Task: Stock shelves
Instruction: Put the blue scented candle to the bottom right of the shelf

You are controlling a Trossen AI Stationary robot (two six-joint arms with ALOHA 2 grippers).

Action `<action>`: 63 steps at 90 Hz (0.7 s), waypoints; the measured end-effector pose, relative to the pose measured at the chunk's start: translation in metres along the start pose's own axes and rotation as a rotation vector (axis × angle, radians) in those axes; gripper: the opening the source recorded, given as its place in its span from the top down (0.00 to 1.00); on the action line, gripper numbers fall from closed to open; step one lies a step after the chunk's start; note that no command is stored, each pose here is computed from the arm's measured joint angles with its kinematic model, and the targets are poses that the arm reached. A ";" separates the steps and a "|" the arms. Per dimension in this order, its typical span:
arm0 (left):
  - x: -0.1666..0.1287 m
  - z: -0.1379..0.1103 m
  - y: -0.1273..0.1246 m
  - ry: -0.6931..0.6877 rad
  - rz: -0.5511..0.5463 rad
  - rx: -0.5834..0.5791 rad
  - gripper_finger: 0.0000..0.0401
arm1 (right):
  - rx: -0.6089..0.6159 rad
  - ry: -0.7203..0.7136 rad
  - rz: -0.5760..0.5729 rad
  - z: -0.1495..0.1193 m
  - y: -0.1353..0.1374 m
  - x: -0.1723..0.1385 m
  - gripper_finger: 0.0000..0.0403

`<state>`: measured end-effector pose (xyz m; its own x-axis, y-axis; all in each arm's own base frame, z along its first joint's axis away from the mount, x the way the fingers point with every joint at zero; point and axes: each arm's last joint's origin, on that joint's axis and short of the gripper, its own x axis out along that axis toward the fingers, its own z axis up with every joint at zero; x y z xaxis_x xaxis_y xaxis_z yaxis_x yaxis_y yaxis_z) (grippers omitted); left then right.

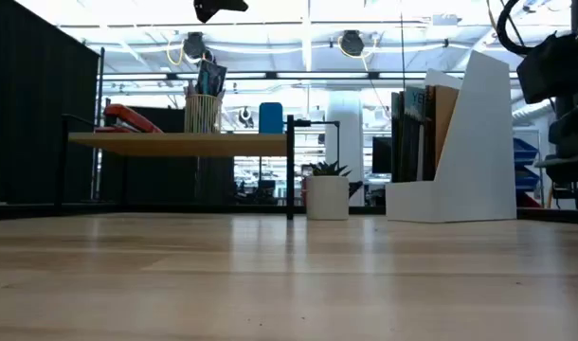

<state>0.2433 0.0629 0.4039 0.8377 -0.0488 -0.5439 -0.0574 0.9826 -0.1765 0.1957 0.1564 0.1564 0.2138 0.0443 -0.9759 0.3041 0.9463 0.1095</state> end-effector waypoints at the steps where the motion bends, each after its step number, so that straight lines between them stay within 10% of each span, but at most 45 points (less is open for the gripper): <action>1: 0.000 0.000 0.000 0.000 0.000 0.000 0.50 | -0.003 0.002 0.001 0.000 0.000 0.000 0.34; 45: 0.000 0.000 0.000 0.000 0.000 -0.001 0.50 | -0.126 -0.080 0.003 0.065 -0.031 -0.010 0.34; 63: 0.000 0.000 0.000 0.000 0.000 -0.001 0.50 | 0.014 -0.259 -0.048 0.117 -0.053 -0.026 0.34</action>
<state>0.2433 0.0629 0.4039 0.8377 -0.0488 -0.5439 -0.0580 0.9824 -0.1774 0.2824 0.0678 0.1983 0.4292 -0.0855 -0.8991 0.3318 0.9408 0.0689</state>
